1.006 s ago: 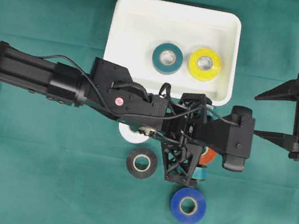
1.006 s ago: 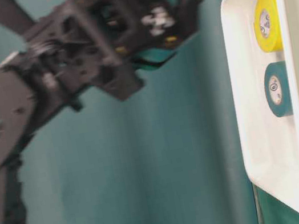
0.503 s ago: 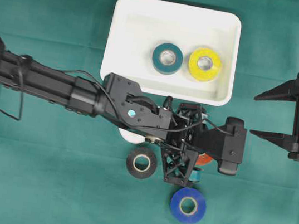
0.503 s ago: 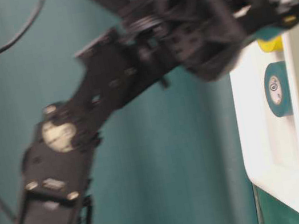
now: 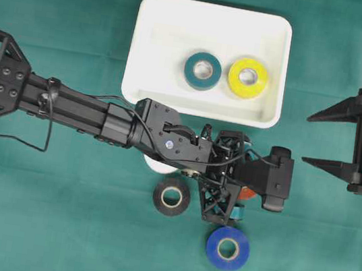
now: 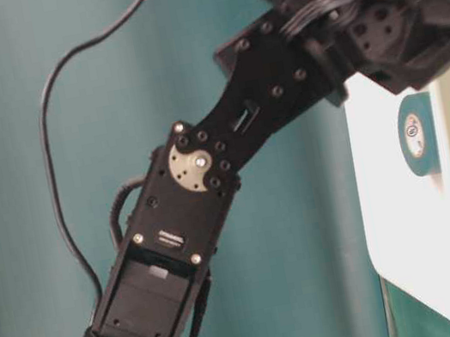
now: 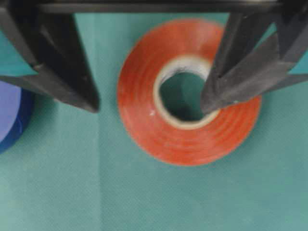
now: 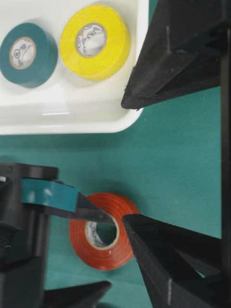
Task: Pick up the tape from a random location and place it into the white case.
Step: 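Lower the left gripper fingers into the orange-red roll's hole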
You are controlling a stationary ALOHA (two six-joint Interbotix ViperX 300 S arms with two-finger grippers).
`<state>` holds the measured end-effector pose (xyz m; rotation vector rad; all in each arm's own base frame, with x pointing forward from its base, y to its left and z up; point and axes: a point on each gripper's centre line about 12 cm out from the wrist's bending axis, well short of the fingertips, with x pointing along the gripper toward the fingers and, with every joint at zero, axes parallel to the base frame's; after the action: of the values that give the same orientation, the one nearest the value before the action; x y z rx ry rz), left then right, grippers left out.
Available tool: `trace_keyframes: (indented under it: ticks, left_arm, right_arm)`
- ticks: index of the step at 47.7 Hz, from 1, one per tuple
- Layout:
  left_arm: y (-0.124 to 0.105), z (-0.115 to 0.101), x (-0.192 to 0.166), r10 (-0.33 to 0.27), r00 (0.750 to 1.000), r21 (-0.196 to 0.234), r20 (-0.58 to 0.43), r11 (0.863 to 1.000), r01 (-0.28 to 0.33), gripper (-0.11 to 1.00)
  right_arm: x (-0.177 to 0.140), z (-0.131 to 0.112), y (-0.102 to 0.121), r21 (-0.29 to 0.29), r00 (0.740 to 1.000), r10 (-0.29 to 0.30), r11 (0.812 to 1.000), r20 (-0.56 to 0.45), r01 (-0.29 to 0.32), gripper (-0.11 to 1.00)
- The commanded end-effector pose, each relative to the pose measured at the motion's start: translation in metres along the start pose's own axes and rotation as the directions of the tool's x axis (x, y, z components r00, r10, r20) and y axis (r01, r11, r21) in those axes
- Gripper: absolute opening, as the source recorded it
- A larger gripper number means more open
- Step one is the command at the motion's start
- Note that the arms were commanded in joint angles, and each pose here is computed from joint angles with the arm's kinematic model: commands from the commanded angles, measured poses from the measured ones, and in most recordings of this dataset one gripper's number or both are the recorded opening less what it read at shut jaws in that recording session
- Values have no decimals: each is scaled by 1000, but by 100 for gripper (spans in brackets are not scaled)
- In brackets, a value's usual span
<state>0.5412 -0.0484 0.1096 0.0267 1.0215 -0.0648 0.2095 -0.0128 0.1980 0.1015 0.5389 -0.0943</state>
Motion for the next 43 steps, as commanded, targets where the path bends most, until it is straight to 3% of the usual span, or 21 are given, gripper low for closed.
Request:
trace_keyframes:
  ticks: [1,10,16,20,28,43]
  left_arm:
    - [4,4,-3,5,1000,-8,9,1000,-5,94]
    - [3,3,-3,3,1000,-7,8,1000,-3,93]
    - [2,3,-3,2,1000,-7,6,1000,-1,87]
    - [0,2,-3,0,1000,-5,2,1000,0,70]
    - [-1,2,-3,0,1000,-1,-3,1000,0,26]
    - [-4,3,-4,-4,1000,3,-8,1000,4,25]
  right_arm:
    - [0,10,1,-2,1000,3,1000,29,-3,86]
    - [0,11,0,0,1000,0,1000,29,0,86]
    - [0,10,0,0,1000,1,1000,29,-1,86]
    - [0,11,0,0,999,1,1000,32,-1,86]
    - [0,11,0,-2,1000,1,1000,31,-1,86]
    - [0,11,0,-2,999,1,1000,32,-1,86]
